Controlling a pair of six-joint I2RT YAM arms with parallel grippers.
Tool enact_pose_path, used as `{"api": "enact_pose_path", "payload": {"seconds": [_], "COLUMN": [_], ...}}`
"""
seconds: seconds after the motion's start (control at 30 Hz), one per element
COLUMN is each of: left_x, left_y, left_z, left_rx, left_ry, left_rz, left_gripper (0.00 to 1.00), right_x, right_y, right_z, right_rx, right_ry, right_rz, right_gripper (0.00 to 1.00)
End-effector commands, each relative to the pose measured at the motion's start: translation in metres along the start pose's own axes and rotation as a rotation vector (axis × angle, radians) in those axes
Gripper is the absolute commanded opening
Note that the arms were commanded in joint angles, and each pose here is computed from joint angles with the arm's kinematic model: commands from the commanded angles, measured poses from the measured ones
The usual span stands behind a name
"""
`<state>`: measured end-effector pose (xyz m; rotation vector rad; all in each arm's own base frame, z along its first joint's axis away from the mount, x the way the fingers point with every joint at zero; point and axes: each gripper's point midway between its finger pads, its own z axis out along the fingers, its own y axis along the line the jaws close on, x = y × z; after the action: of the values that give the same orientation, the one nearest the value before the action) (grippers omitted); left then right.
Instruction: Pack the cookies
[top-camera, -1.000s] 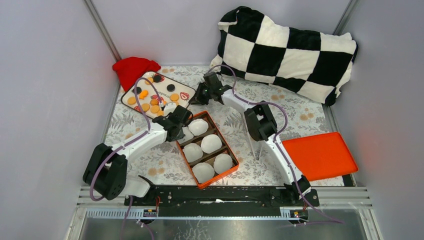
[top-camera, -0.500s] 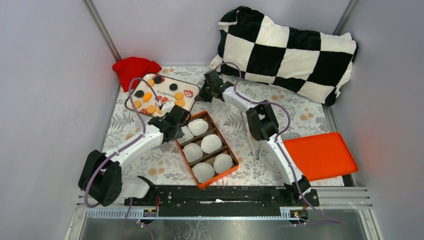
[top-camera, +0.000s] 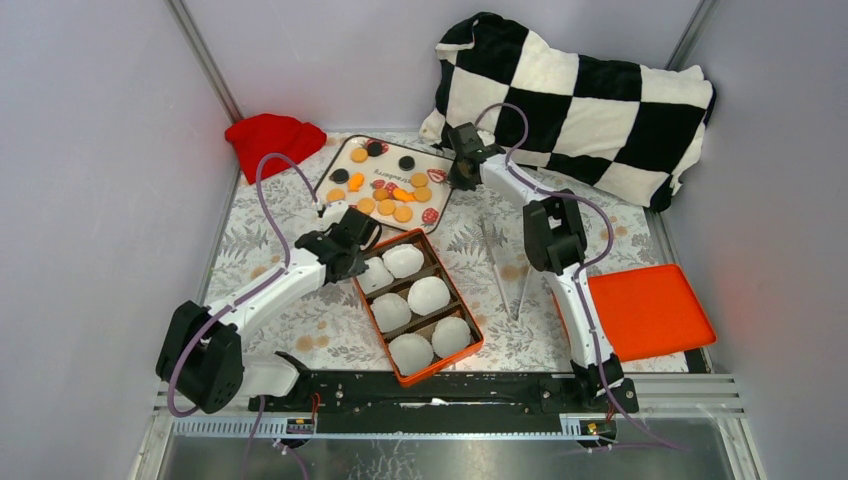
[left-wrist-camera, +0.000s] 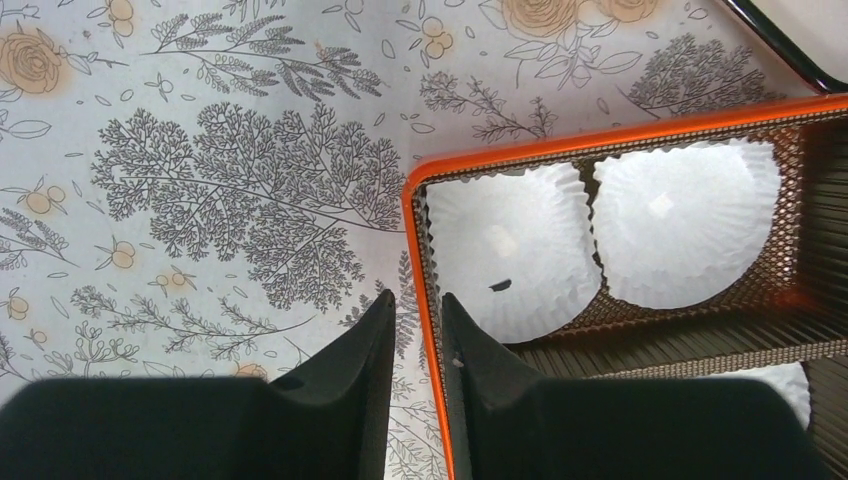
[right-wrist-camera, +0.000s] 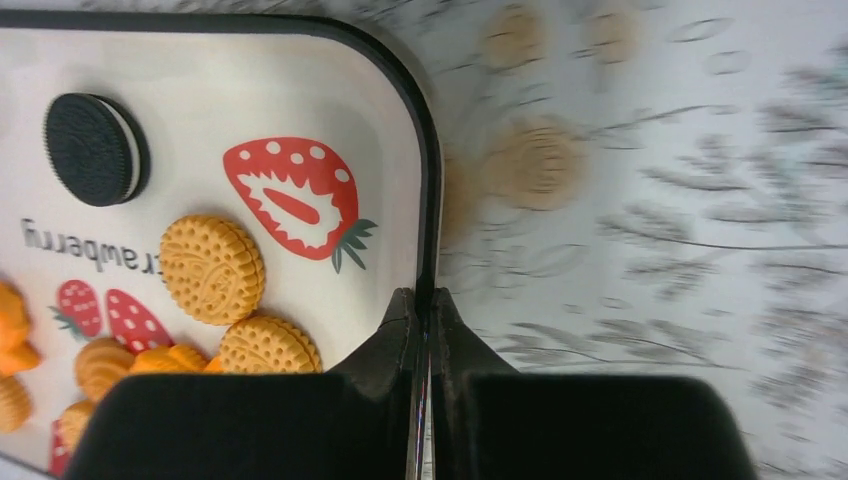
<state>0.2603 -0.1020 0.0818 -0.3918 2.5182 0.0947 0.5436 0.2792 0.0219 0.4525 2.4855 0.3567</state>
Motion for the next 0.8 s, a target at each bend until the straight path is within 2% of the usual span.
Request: {"api": "enact_pose_path", "payload": {"seconds": [0.0,0.2,0.33,0.53,0.77], "left_x": [-0.007,-0.004,0.001,-0.006,-0.031], "left_y": [-0.008,-0.022,-0.036,-0.046,-0.026], "left_z": [-0.007,-0.004,0.006,0.03,0.061], "left_rx": [0.028,0.078,0.101,0.042,-0.131], "left_ry": [-0.004,0.006,0.022,0.006,-0.003], "left_rz": [0.008,0.011,0.007,-0.005,-0.07], "left_gripper": [0.28,0.27,0.27,0.26,0.22], "right_x": [-0.017,-0.005,0.001,0.004,0.004], "right_y": [-0.075,-0.143,-0.164,-0.172,-0.174], "right_z": [-0.035,-0.062,-0.083,-0.103,-0.116], "right_rx": [0.304,0.477,0.513,0.52,0.502], "right_ry": [-0.049,0.009,0.002,0.013,0.008], "right_rz": [-0.164,-0.216,-0.232,-0.265,-0.289], "right_gripper": [0.0,0.0,0.0,0.0,0.0]}}
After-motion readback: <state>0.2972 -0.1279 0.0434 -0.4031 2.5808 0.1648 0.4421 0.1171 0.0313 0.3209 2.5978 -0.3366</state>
